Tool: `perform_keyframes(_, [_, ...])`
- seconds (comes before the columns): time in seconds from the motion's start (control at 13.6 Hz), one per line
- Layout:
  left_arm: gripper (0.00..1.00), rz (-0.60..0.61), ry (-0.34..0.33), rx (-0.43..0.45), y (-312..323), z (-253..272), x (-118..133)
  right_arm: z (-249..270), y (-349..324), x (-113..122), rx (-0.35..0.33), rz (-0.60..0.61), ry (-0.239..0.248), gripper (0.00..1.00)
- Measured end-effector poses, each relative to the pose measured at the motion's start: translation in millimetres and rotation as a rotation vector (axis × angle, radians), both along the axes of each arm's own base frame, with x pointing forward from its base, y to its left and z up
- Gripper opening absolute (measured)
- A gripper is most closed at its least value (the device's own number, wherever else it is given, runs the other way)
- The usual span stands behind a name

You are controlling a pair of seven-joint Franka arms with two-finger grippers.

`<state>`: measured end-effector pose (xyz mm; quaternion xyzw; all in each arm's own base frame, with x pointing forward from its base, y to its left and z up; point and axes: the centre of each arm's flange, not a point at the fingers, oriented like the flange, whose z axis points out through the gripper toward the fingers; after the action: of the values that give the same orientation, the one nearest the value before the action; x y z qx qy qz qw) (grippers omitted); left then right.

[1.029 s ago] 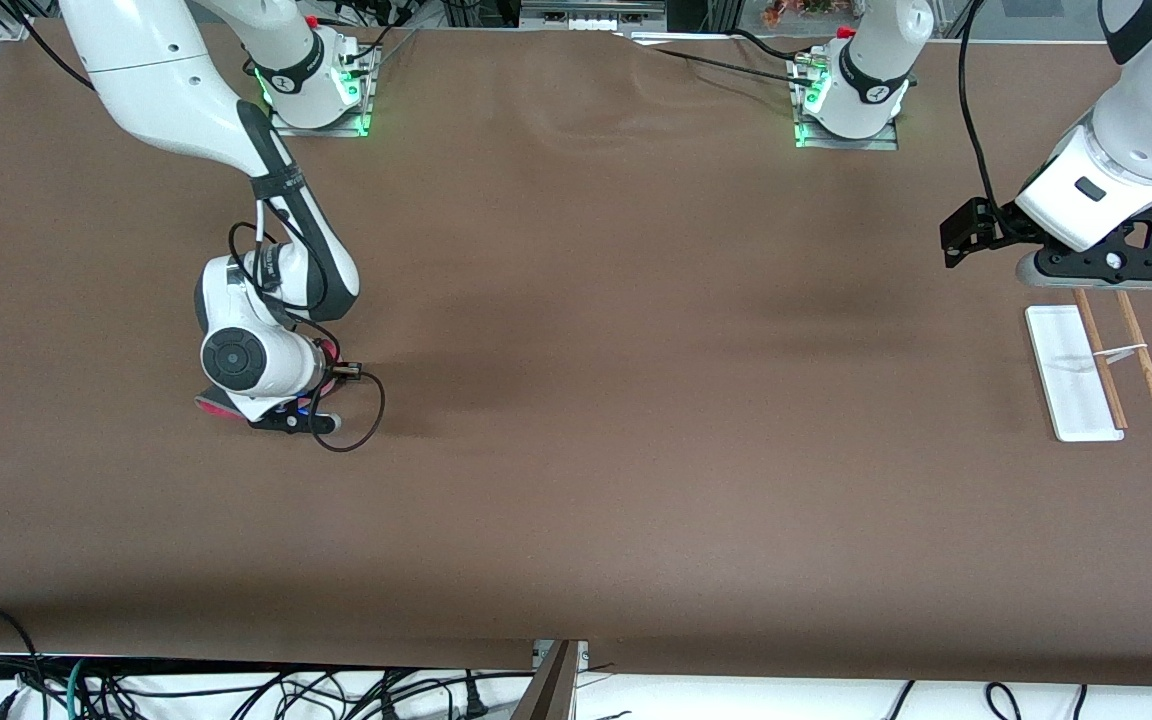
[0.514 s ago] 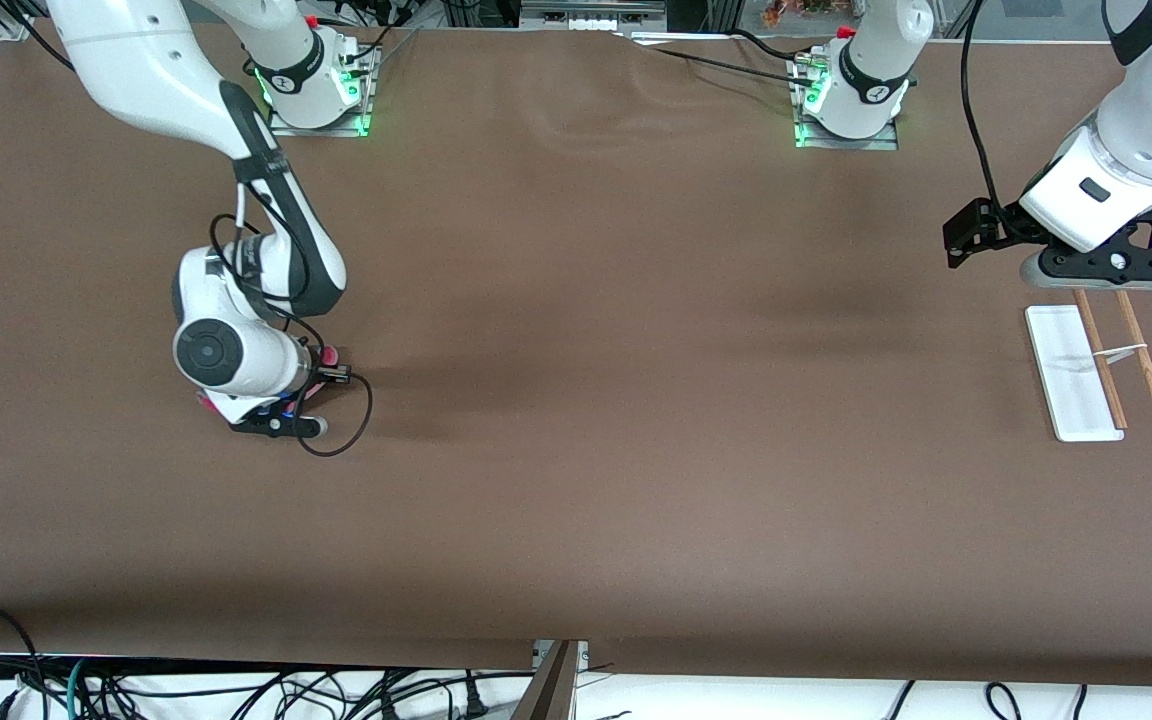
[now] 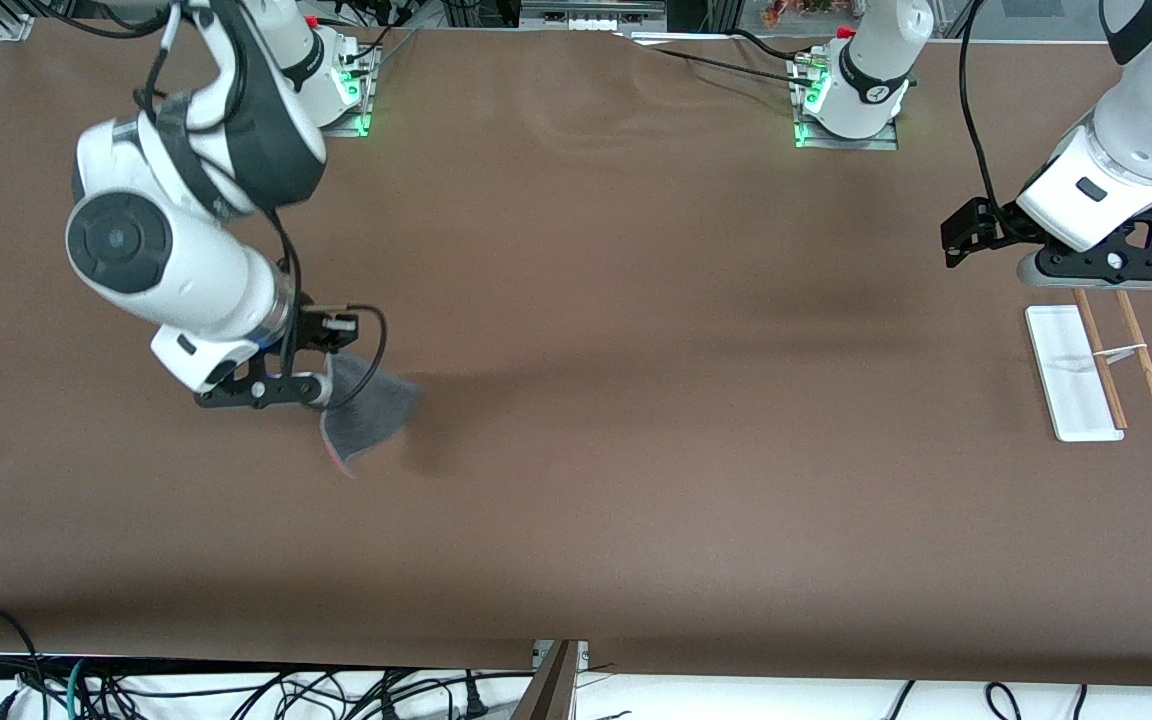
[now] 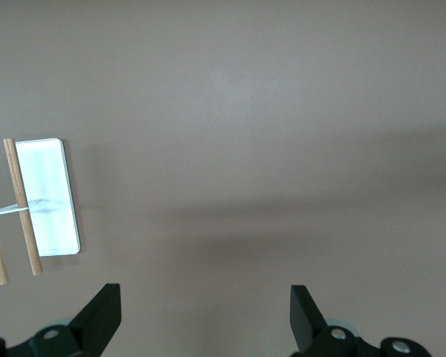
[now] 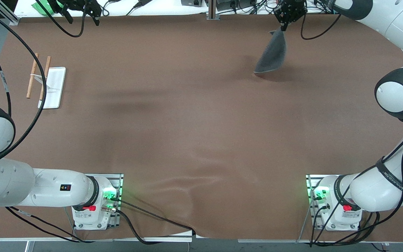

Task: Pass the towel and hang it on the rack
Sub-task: 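Lift the towel with the right gripper while the left gripper approaches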

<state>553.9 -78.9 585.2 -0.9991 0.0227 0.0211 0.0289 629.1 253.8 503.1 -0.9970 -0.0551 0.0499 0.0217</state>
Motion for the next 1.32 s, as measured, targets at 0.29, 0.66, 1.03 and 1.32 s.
perform_keyframes(0.29, [1.00, -0.026, 0.025, -0.004, -15.0, -12.2, 2.5, 43.9, 51.5, -18.6, 0.107, 0.081, -0.049, 0.01])
perform_keyframes(0.66, [1.00, -0.023, 0.070, -0.220, -53.0, -52.8, 26.2, 78.3, 137.7, -60.9, 0.238, 0.226, -0.135, 0.01])
perform_keyframes(1.03, [1.00, -0.098, 0.043, -0.290, -103.6, -79.8, 48.0, 87.7, 205.2, -94.4, 0.325, 0.312, -0.231, 0.01])
perform_keyframes(1.32, [1.00, -0.336, 0.112, -0.299, -161.0, -126.9, 37.0, 95.9, 216.3, -101.8, 0.347, 0.326, -0.256, 0.01])
